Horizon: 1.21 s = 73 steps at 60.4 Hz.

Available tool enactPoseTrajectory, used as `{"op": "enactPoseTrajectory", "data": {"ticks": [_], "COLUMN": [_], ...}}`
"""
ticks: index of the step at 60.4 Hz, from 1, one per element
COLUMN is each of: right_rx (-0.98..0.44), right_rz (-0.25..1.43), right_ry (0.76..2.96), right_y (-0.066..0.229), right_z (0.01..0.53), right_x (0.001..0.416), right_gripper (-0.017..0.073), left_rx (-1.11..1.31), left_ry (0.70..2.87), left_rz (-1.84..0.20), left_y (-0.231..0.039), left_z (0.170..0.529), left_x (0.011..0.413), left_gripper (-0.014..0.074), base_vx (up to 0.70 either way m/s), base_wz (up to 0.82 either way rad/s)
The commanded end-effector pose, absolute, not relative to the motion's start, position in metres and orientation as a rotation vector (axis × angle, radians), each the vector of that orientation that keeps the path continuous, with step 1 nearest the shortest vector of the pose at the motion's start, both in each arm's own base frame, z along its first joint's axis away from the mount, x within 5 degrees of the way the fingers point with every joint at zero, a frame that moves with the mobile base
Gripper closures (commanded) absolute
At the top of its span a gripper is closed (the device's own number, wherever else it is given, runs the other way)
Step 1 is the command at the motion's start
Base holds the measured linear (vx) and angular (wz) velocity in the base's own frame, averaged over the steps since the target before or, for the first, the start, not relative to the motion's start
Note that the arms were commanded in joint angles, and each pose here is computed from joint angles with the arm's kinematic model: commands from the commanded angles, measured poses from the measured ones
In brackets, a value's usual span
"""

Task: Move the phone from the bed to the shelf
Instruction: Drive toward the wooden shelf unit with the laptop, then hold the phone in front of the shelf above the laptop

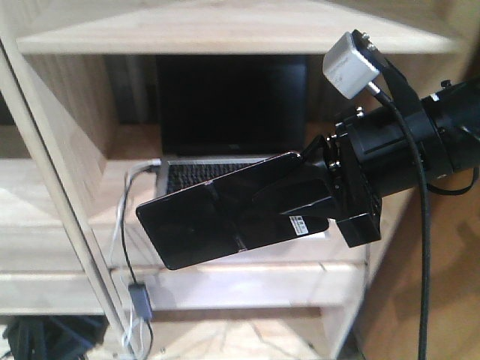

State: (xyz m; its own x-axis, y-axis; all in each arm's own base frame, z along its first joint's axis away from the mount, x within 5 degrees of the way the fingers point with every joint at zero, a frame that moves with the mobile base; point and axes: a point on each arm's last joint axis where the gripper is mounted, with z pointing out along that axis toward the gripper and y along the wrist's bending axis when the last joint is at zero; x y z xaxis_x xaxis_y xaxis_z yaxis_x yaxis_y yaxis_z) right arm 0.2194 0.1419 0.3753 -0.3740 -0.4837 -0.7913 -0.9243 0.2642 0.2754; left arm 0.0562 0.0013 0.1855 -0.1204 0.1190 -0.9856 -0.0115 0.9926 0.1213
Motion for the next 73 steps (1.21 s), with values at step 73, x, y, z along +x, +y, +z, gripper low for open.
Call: {"op": "enactPoseTrajectory", "data": {"ticks": [73], "right_rx": [-1.267], "right_rz": [1.081], "right_ry": [1.880], "right_y": [0.1420], "right_z": [0.3955], "right_x": [0.2065], "right_gripper": [0.0561], "left_rx": [0.069], "left_ry": [1.583], "left_rz": [0.100], "left_y": [0.0010], "left_z": [0.2002], "left_x": [0.0550], "left_gripper": [0.0592], "base_vx": [0.09], "base_wz": [0.03]}}
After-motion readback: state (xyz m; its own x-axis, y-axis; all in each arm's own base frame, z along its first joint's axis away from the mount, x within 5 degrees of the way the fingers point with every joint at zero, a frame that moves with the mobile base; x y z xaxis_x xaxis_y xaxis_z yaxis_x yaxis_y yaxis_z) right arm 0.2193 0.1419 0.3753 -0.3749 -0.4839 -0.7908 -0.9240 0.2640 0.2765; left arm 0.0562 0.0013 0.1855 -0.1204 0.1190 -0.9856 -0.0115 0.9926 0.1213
